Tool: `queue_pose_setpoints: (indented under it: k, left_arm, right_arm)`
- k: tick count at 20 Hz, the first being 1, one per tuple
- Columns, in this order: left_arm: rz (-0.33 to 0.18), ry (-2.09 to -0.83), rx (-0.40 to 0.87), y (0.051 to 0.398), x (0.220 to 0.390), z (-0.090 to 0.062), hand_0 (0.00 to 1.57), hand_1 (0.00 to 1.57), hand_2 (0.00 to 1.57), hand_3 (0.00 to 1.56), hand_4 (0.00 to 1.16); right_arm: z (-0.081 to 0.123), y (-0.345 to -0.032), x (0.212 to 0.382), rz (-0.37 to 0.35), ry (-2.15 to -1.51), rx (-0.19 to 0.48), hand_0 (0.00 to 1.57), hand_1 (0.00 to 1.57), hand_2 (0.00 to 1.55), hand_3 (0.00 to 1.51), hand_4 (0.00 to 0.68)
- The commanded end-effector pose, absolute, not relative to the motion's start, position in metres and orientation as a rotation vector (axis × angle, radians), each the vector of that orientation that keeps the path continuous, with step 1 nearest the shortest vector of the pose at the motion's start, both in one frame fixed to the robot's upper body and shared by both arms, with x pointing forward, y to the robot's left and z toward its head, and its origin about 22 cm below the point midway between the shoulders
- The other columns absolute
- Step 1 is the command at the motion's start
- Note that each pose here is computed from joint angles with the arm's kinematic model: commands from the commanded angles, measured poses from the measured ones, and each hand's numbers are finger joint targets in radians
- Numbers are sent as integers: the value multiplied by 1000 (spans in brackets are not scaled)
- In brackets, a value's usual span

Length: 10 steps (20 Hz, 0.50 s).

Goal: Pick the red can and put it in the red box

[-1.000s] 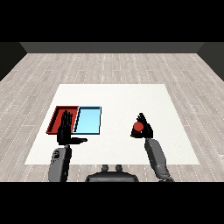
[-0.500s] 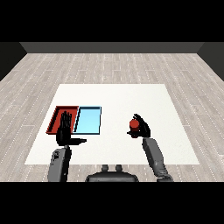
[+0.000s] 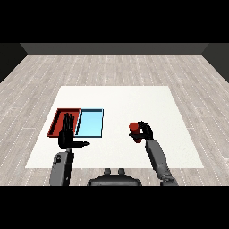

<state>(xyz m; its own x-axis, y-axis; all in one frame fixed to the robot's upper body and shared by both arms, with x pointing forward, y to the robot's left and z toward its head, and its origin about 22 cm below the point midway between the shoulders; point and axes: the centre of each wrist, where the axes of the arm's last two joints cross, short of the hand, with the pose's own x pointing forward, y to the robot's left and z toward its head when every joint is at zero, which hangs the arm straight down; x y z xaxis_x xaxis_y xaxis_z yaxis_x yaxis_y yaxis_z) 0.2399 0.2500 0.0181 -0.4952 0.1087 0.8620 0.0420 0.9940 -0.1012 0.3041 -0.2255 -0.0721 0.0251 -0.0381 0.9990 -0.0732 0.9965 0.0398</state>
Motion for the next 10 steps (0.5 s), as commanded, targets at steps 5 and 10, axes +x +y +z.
queue_pose_setpoints:
  k: [5,10]
  left_arm:
    - [78,-2087,-96,260,240,33,0,0,0,0,0]
    - [86,-2087,-91,253,253,11,0,0,0,0,0]
  right_arm:
    - [-72,-236,311,78,-1510,53,1531,1531,1468,1413,546]
    - [-63,-212,297,70,-1529,33,1548,1548,1475,1411,558]
